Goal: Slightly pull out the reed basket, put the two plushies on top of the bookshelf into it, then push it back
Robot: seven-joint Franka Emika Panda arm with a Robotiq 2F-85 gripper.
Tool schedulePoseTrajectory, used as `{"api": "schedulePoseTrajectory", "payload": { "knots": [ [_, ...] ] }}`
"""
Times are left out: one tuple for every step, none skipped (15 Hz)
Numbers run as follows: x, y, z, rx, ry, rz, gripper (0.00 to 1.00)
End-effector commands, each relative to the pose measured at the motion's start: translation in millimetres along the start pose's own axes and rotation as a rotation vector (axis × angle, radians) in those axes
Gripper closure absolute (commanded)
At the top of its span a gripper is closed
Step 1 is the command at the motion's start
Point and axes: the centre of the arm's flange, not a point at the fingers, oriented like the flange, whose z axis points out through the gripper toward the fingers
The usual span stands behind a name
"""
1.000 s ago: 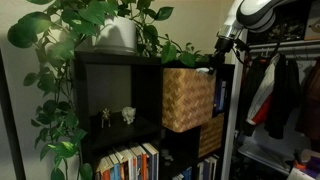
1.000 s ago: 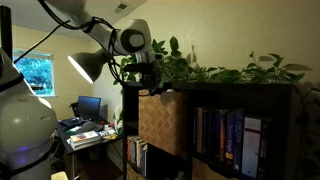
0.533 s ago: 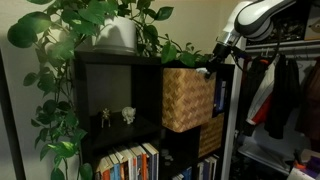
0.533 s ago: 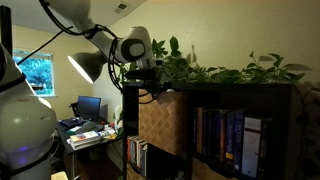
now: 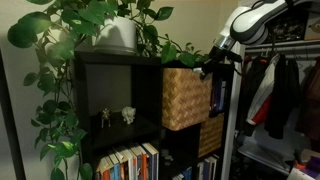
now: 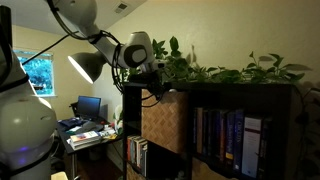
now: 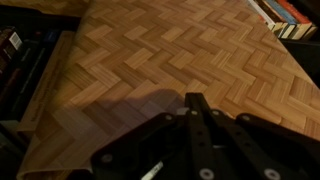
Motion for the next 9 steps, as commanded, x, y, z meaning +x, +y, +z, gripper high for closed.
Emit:
{"api": "schedulePoseTrajectory", "payload": {
  "knots": [
    [16.7,-4.3,18.1,-0.02,0.076,0.024,0.96],
    [19.5,-4.8,20.1,-0.021,0.09,0.028,0.96],
    [23.1,-5.2,22.7,-0.018,0.102,0.032,0.96],
    [25.9,-5.5,24.9,-0.019,0.113,0.036,0.96],
    [29.1,-5.5,27.0,-0.021,0.124,0.039,0.96],
    [32.0,-5.1,29.8,-0.02,0.132,0.041,0.96],
    [34.7,-4.8,31.7,-0.021,0.14,0.042,0.96],
    [37.4,-4.3,34.0,-0.022,0.148,0.043,0.96],
    [40.7,-4.0,36.0,-0.023,0.157,0.043,0.96]
  ]
}}
